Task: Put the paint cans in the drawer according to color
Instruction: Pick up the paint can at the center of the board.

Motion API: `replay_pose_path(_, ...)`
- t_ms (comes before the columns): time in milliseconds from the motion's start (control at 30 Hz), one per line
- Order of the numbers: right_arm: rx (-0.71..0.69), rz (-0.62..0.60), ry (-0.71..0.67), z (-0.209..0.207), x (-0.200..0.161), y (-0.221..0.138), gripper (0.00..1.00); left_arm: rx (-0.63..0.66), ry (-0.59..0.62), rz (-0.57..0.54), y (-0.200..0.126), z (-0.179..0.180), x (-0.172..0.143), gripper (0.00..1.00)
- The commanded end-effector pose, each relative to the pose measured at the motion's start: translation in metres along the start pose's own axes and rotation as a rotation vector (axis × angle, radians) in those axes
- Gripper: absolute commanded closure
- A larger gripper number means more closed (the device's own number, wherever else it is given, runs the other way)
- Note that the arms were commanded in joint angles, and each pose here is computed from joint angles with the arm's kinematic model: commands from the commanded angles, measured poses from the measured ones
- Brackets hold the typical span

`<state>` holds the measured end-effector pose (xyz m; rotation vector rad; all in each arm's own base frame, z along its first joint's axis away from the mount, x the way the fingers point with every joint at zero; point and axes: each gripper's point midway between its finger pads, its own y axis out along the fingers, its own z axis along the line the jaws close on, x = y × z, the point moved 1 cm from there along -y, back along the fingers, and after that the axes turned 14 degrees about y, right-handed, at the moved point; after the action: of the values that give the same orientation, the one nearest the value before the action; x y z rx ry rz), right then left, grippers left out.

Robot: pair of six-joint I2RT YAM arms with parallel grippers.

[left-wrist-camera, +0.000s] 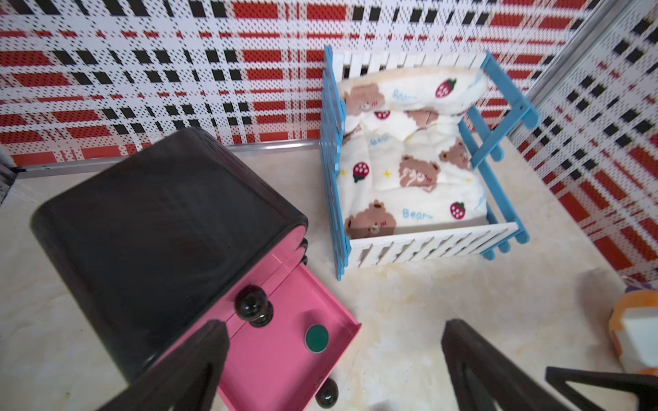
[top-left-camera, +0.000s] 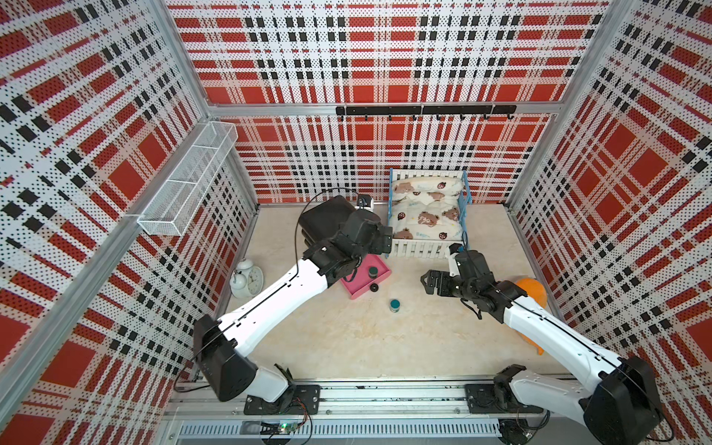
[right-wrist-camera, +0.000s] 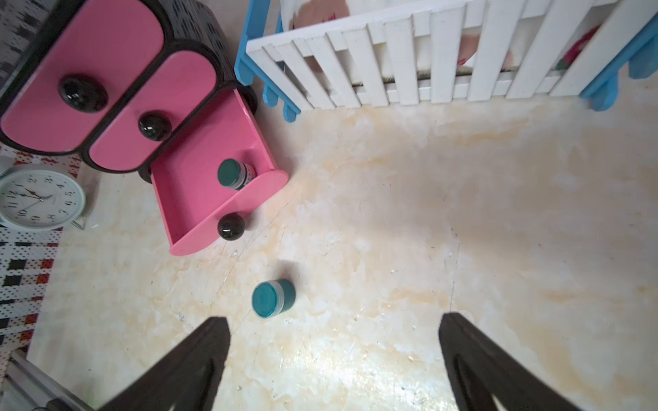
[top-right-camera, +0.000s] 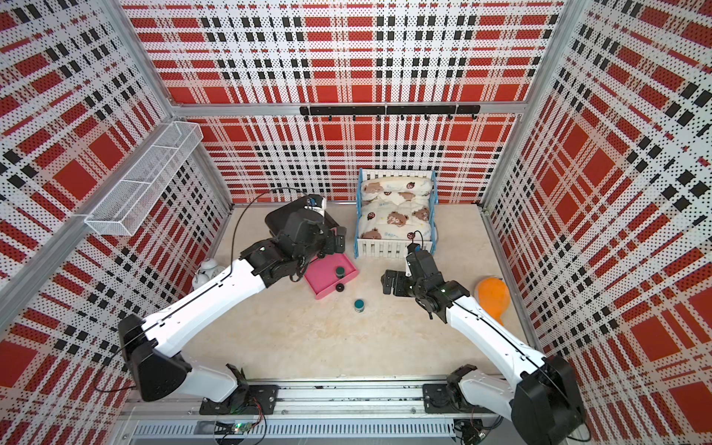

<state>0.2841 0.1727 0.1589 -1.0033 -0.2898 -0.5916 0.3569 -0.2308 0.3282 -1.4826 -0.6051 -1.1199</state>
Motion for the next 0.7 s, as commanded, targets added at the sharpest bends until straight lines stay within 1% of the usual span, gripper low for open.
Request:
replay_pose_path(0,0.029,0.012,-0.024,0.025,-0.006,0.007,0.02,0.01,-0.054,-0.04,-0.025,0.04,0.013,0.01)
replay_pose_path(167,0.016,0.084,-0.084,0.042,-0.036,0.024,0.02,0.117,-0.138,-0.041,-0.043,0.108,0.006,0.01)
replay_pose_path(333,-0.005,0.133,-0.137,0.054,-0.064,0.037,0.03,0.239,-0.23,-0.011,-0.056,0.176,-0.017,0.01)
replay_pose_path(367,-0.013,0.145,-0.142,0.054,-0.069,0.04,0.04,0.253,-0.243,-0.004,-0.058,0.186,-0.022,0.01)
replay_pose_path(400,-0.018,0.162,-0.14,0.054,-0.074,0.044,0.08,0.268,-0.254,0.001,-0.061,0.195,-0.028,0.01)
replay_pose_path(467,-0.031,0.193,-0.133,0.05,-0.083,0.051,0.14,0.275,-0.268,0.008,-0.064,0.204,-0.035,0.01)
replay_pose_path(500,-0.04,0.199,-0.128,0.047,-0.085,0.054,0.16,0.272,-0.272,0.011,-0.065,0.206,-0.038,0.01)
replay_pose_path(667,-0.081,0.206,-0.142,0.041,-0.089,0.065,0.16,0.247,-0.28,0.022,-0.064,0.207,-0.045,0.01)
